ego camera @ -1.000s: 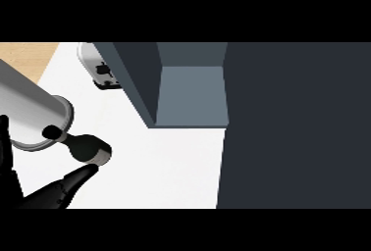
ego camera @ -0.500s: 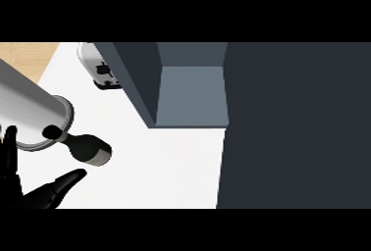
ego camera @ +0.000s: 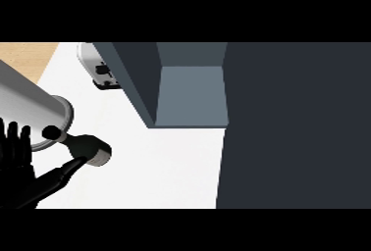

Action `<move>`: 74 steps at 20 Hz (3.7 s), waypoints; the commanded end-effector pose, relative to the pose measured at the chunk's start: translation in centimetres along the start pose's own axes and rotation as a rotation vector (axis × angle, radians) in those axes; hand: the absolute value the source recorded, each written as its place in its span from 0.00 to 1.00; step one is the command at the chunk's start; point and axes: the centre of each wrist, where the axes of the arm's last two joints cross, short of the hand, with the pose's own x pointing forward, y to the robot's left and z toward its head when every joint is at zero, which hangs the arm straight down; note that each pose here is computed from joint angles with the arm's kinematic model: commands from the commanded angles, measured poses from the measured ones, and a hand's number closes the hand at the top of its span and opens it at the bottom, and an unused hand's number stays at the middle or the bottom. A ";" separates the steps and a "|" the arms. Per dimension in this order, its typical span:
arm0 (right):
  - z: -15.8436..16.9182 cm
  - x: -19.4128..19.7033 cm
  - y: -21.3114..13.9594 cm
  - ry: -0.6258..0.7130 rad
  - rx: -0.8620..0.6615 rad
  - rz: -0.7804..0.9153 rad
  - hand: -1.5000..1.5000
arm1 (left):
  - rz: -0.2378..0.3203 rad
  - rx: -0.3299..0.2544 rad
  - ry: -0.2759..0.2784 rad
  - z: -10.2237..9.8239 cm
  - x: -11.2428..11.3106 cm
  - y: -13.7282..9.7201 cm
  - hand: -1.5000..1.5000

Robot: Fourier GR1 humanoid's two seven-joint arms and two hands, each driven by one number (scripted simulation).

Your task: Pick up the wine, place it into the cabinet and close the cabinet

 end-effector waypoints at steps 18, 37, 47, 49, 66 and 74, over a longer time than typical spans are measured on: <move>2.6 2.7 -0.7 -0.063 0.015 -0.005 0.00 | -0.016 0.028 0.025 0.0 -9.9 3.5 0.00; 1.8 3.1 0.1 -0.067 0.026 -0.037 0.00 | 0.000 -0.012 0.068 -0.9 -13.7 5.1 0.00; 1.1 3.8 -0.7 -0.062 0.031 -0.039 0.00 | 0.003 -0.015 0.095 0.0 -17.2 3.6 0.00; 0.9 3.5 0.5 -0.078 0.026 -0.025 0.00 | 0.001 -0.015 0.090 -0.8 -15.8 4.7 0.00; 2.6 2.6 -0.1 -0.055 0.024 -0.027 0.00 | 0.167 -0.121 0.071 -3.8 -18.8 3.2 1.00; 1.2 2.5 0.5 -0.045 0.007 -0.024 0.00 | 0.047 -0.315 0.076 -2.6 -18.8 6.3 1.00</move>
